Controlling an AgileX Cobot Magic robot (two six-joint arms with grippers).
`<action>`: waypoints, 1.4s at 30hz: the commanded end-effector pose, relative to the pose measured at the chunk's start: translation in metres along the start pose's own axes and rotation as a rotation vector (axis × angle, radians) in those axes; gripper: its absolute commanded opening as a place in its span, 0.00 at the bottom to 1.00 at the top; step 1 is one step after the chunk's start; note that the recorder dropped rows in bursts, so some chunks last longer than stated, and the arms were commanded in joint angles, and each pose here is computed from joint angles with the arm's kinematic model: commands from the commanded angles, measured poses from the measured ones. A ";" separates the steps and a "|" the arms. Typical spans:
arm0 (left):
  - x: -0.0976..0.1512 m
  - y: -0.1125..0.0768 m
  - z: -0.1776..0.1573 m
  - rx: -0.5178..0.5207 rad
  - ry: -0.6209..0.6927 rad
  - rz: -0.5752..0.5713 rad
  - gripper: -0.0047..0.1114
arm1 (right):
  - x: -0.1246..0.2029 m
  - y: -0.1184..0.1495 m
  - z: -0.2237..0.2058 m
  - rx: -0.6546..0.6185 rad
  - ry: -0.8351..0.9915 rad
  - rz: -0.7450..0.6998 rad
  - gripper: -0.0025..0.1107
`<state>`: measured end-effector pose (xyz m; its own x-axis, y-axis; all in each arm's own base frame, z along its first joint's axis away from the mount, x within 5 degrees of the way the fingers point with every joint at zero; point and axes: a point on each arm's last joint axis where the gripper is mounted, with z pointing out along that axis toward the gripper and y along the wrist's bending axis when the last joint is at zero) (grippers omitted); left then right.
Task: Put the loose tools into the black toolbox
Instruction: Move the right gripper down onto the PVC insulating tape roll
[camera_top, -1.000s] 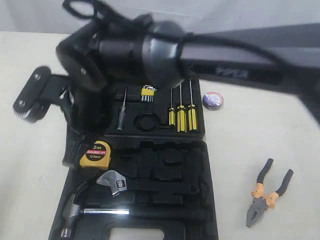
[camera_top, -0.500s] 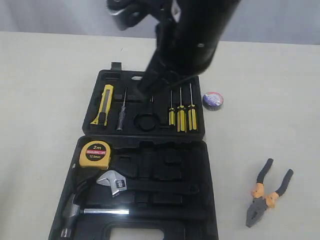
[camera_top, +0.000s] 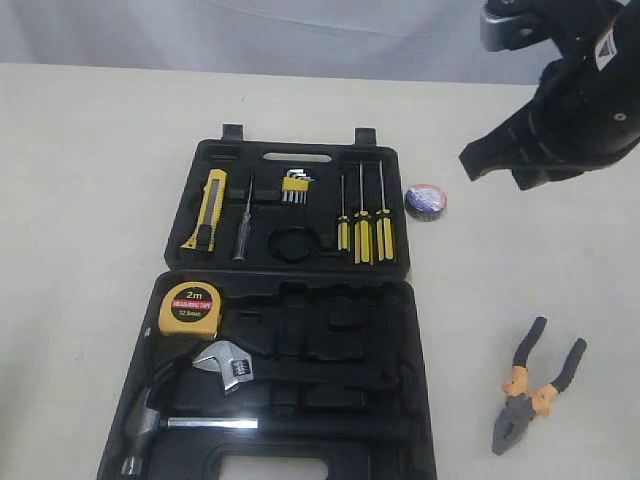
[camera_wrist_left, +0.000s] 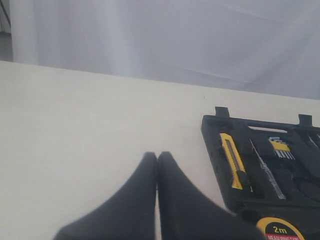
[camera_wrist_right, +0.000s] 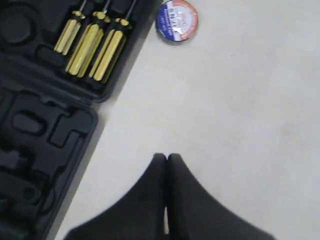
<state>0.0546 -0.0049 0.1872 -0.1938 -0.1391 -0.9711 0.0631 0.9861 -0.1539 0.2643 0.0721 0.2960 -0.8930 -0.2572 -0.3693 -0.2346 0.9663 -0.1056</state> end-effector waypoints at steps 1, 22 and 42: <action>-0.001 0.000 0.000 0.005 0.000 0.005 0.04 | -0.024 -0.015 0.032 0.001 0.032 0.042 0.02; -0.001 0.000 0.000 0.005 0.000 0.005 0.04 | -0.100 -0.017 0.170 -0.033 0.202 0.016 0.58; -0.001 0.000 0.000 0.005 0.000 0.005 0.04 | -0.099 -0.011 0.210 -0.054 0.180 0.043 0.67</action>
<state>0.0546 -0.0049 0.1872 -0.1938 -0.1391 -0.9711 0.0631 0.9861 -0.1539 0.4325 0.0858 0.1439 -0.9557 -0.2294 -0.1845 -0.2232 0.9733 -0.0542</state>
